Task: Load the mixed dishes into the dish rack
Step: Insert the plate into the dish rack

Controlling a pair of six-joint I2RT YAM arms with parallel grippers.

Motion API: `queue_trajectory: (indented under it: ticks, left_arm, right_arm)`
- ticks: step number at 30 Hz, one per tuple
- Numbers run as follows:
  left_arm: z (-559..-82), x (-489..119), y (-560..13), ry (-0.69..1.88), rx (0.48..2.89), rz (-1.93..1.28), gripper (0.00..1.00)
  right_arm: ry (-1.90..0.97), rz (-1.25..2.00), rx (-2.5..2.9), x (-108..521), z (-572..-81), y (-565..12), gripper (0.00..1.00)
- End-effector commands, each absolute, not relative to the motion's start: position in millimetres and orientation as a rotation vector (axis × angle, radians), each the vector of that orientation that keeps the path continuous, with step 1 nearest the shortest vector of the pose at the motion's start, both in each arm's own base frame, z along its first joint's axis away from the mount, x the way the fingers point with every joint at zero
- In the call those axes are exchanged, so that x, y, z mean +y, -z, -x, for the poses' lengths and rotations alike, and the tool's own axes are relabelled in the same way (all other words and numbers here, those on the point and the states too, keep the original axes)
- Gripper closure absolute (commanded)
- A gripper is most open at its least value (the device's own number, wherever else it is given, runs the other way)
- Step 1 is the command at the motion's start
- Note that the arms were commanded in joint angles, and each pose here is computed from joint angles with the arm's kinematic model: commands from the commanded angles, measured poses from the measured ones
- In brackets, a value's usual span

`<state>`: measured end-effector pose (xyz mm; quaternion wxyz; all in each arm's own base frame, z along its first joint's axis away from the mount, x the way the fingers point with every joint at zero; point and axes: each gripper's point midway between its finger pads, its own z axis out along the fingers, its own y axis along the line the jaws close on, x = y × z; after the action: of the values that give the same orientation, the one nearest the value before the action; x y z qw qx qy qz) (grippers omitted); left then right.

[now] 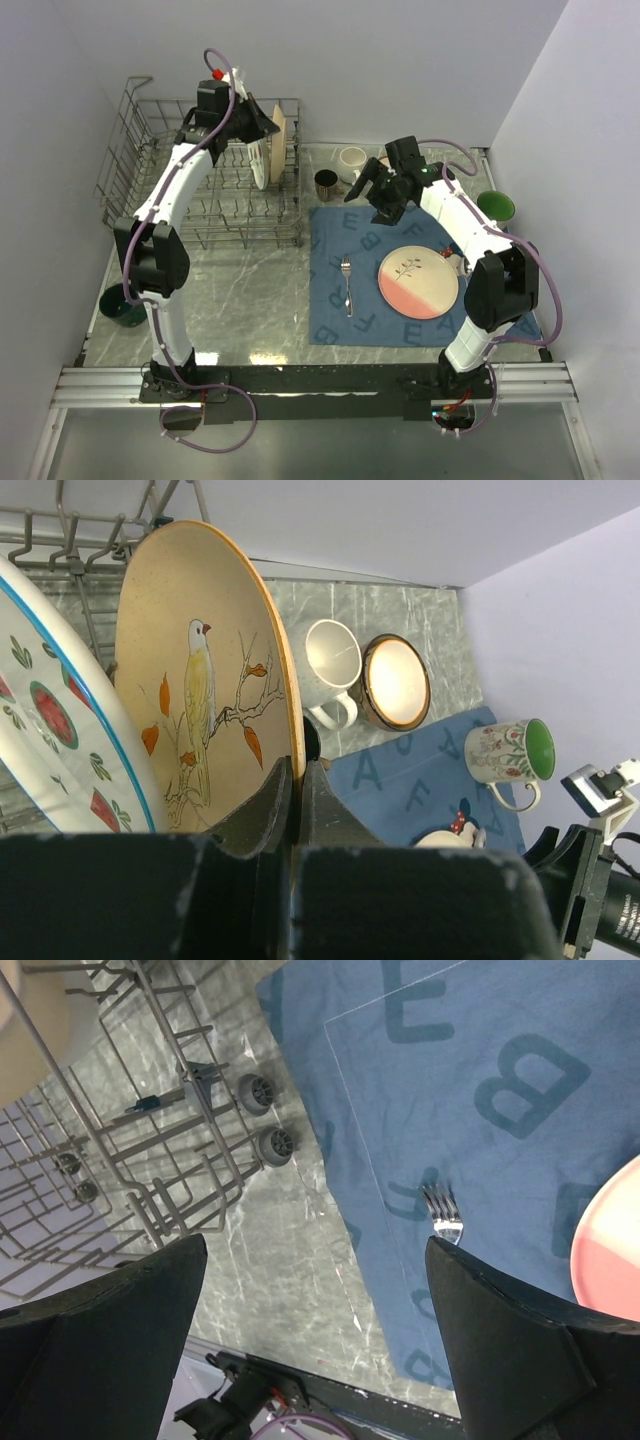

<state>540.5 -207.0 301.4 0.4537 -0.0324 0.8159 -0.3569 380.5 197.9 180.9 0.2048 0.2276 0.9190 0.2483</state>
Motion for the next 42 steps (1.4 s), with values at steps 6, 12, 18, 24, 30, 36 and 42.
queue_trajectory:
  ticks: [6,12,18,24,30,36,42]
  left_arm:
    - [-533,-208,-356,0.854,1.824,-0.044,0.99]
    - [-538,-199,-338,0.785,1.860,-0.033,0.99]
    - [-543,-186,-321,0.713,1.886,0.072,0.99]
    - [-548,-173,-322,0.688,1.871,0.169,0.99]
    - [-555,-166,-318,0.687,1.863,0.225,0.99]
    - [-573,-167,-335,0.736,1.801,0.247,0.99]
    - [-591,-179,-353,0.805,1.744,0.198,0.99]
  right_arm:
    - [-0.715,-0.653,2.541,195,-382,-184,0.02]
    - [-0.714,-0.652,2.546,195,-383,-183,0.02]
    - [-0.717,-0.655,2.549,195,-384,-183,0.02]
    - [-0.716,-0.654,2.548,194,-386,-183,0.02]
    - [-0.717,-0.657,2.547,193,-387,-183,0.02]
    - [-0.723,-0.654,2.556,195,-389,-182,0.02]
    - [-0.713,-0.644,2.566,194,-387,-180,0.02]
